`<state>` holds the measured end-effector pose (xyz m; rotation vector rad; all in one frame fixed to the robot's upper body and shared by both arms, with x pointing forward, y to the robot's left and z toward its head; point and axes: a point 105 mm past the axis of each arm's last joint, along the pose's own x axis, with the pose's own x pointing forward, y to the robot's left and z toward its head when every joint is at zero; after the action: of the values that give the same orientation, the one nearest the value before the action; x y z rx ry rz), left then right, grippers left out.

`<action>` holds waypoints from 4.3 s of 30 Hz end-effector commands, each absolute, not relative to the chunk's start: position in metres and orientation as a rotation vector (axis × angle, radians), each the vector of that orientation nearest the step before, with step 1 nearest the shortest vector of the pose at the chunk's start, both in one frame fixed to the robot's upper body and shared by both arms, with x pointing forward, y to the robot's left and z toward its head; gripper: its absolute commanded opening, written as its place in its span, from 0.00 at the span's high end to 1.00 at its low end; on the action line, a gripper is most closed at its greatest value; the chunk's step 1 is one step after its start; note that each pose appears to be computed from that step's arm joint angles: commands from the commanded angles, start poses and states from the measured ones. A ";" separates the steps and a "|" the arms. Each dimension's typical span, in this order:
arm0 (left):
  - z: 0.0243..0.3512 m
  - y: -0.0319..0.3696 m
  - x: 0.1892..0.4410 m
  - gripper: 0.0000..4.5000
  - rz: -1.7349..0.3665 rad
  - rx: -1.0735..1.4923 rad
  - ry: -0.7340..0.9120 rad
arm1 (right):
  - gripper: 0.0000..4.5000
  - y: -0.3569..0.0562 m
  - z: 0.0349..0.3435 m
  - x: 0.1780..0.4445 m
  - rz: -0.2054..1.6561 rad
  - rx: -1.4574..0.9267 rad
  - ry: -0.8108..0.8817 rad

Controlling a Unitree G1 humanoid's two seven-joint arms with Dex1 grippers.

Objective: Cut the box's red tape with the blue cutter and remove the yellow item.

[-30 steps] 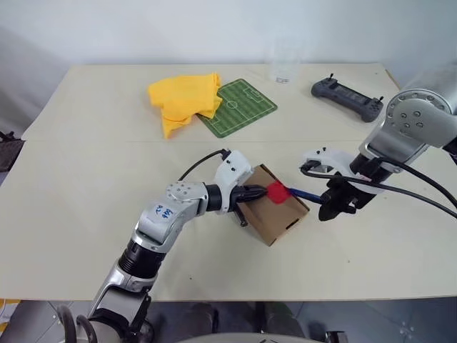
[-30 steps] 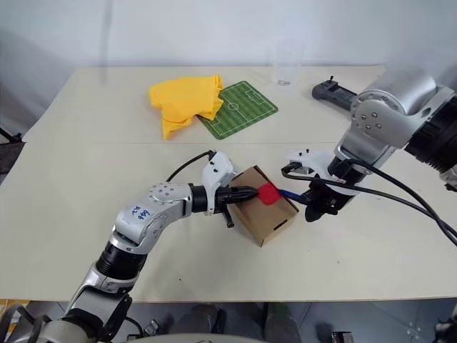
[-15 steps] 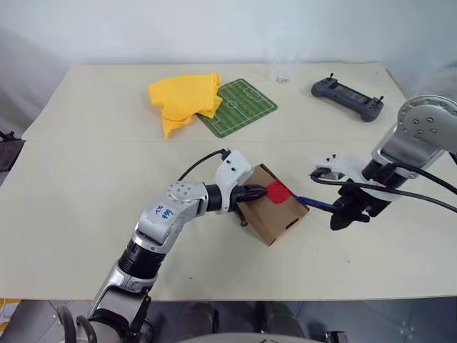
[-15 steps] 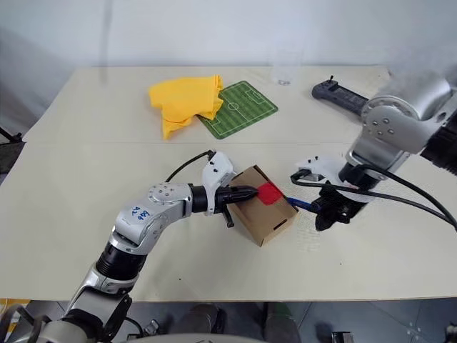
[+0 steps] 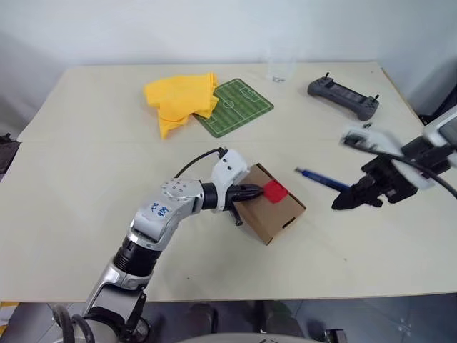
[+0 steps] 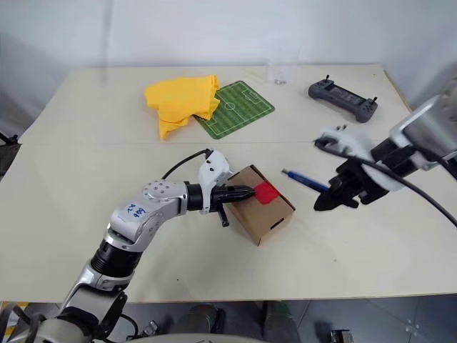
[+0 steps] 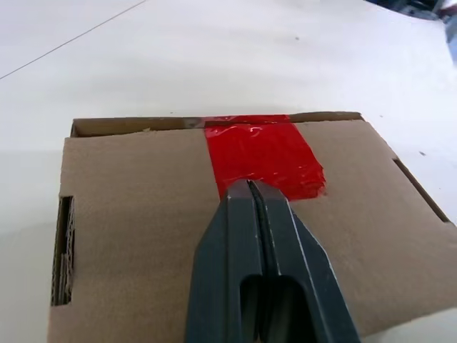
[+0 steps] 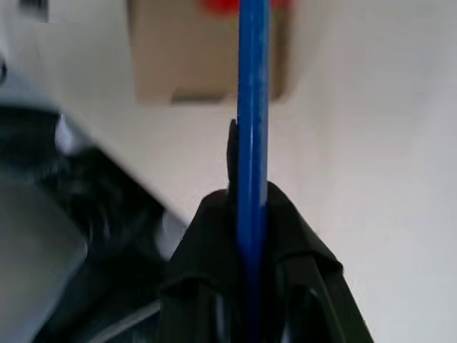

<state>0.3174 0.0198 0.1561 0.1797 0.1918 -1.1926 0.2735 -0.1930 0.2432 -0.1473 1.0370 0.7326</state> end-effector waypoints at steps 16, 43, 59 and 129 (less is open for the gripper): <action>0.170 0.131 0.276 1.00 -1.312 0.186 0.167 | 0.77 -0.325 0.133 0.322 0.434 -0.176 0.474; 0.113 0.085 0.296 1.00 -1.114 0.180 0.286 | 0.99 -0.142 0.131 0.336 1.056 -0.436 0.153; 0.117 0.099 0.294 1.00 -1.124 0.207 0.291 | 0.99 -0.112 0.123 0.275 1.105 -0.347 0.338; 0.135 0.053 0.287 1.00 -1.489 0.352 0.200 | 0.01 -0.156 0.146 0.308 0.520 -0.174 0.827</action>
<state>0.2890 0.0547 0.1469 0.3464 0.1485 -1.4845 0.3018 -0.1361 0.1520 -0.0875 0.8193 0.6311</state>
